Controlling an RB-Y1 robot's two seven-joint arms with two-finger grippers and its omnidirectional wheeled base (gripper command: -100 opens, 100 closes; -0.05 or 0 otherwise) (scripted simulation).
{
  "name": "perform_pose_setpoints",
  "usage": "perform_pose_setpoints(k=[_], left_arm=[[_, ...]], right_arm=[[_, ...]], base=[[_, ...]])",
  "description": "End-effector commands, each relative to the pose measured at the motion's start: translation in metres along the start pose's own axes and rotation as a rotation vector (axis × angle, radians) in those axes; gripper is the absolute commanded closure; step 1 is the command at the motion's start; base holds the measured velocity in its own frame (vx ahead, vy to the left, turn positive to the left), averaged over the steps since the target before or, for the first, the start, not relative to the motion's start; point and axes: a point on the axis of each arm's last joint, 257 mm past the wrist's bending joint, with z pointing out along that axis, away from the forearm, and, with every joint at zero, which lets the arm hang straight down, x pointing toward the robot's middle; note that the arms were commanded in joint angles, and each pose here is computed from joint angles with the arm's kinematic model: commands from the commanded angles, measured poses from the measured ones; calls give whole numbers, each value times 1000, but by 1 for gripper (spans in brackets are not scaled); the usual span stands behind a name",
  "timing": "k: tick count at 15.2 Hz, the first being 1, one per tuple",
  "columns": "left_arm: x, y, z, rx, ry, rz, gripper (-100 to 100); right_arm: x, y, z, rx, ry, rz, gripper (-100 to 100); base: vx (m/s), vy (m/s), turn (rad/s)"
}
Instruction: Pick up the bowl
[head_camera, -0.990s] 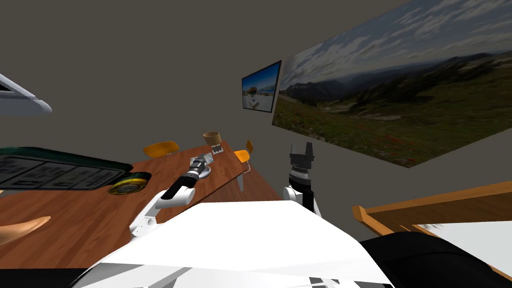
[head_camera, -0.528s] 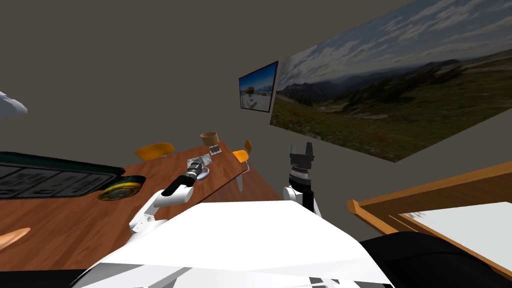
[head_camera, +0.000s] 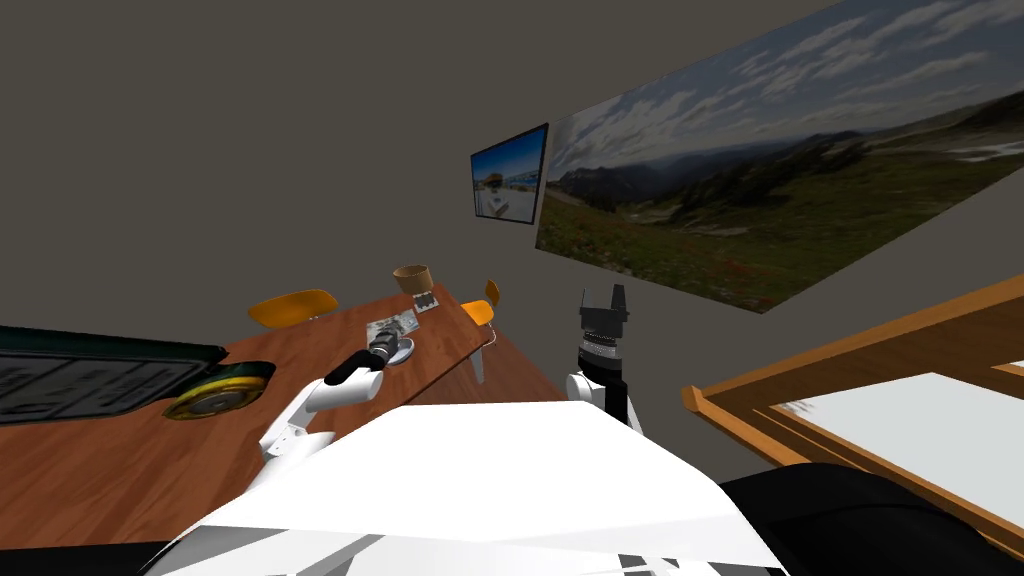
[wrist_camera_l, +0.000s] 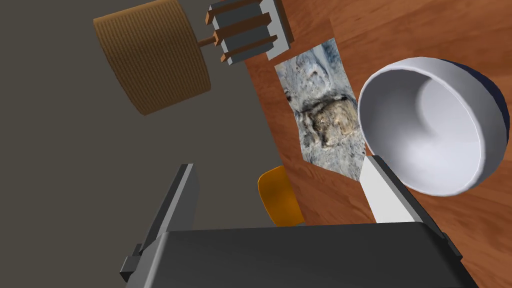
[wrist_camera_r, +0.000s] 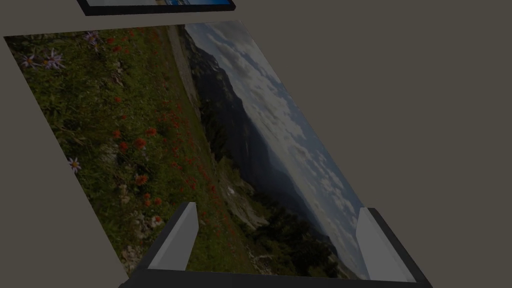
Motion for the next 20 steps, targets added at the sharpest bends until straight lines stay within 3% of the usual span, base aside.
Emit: perform_pose_setpoints(k=[1,8,10,13,15,16,20], left_arm=[[-5,7,1,-30,-9,-7,-100],[-42,69,9,-245,-87,-96,-100],[-42,75,8,-268,-89,-96,-100],[-54,102,6,-361,-120,-146,-100],[-54,106,5,-377,-121,-146,-100],[-58,120,3,-424,-135,-171,-100],[-64,144,-2,-513,-157,-220,-100]], right_arm=[[0,0,0,0,0,0,0],[0,0,0,0,0,0,0],[0,0,0,0,0,0,0],[0,0,0,0,0,0,0],[0,0,0,0,0,0,0],[0,0,0,0,0,0,0],[0,0,0,0,0,0,0]], base=[[-8,16,-32],[-7,29,-106],[-3,25,-67],[-2,22,-92],[-2,27,-66],[-2,23,-56],[0,25,-95]])
